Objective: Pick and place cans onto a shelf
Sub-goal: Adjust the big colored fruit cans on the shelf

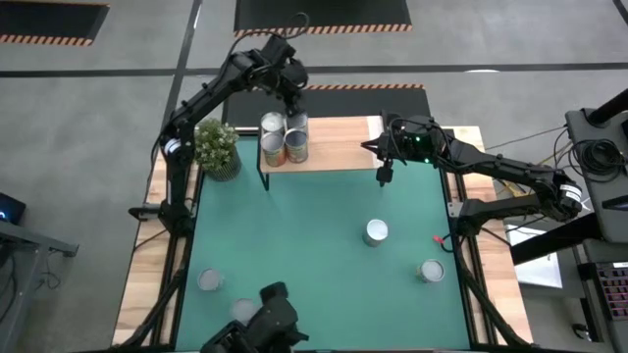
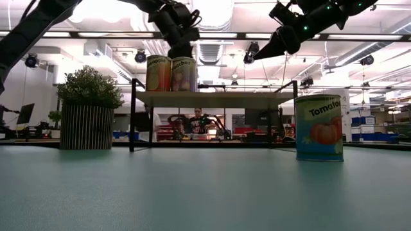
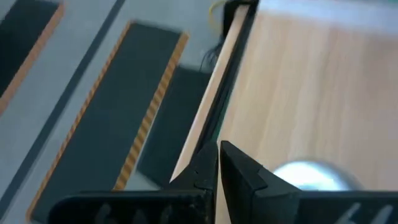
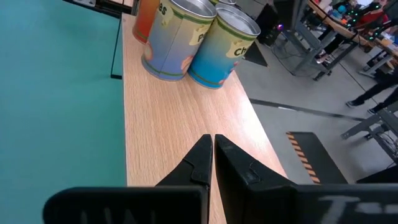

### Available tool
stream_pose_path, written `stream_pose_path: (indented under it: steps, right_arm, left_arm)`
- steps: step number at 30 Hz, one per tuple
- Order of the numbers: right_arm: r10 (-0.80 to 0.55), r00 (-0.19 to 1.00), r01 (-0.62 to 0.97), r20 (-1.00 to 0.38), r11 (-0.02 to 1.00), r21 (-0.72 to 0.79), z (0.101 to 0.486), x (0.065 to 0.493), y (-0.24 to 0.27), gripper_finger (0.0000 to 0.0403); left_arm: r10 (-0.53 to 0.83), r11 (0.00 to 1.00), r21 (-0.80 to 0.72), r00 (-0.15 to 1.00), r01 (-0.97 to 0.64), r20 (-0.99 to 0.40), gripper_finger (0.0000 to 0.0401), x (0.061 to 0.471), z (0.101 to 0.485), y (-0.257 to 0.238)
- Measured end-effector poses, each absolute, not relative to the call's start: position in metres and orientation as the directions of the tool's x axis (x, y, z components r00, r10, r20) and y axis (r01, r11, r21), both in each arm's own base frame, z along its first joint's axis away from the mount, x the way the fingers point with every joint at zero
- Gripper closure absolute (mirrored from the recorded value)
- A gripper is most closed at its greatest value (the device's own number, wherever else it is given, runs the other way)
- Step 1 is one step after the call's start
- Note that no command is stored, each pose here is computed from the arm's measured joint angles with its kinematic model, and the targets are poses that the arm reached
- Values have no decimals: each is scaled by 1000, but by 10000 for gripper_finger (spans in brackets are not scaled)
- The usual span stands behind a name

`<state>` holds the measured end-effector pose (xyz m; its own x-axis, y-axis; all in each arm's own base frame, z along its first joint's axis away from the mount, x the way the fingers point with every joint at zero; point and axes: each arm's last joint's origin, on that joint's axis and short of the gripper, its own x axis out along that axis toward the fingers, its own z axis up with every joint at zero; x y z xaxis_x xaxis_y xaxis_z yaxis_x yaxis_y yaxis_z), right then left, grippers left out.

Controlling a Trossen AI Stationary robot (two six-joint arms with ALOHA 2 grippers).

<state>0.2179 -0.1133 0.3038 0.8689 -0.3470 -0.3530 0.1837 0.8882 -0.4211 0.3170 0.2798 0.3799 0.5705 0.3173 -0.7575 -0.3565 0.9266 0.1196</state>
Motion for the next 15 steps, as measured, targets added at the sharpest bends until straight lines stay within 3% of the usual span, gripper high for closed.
stream_pose_path:
  steps: [3, 15]
  right_arm:
    - [-347, 869, 184, -353, 888, -421, 304, 218, -113, 394]
    - [-347, 869, 182, -354, 888, -423, 304, 218, -113, 394]
  left_arm:
    - [289, 941, 106, 601, -320, -745, 401, 326, 374, 280]
    - [231, 951, 78, 521, -298, -822, 401, 332, 351, 281]
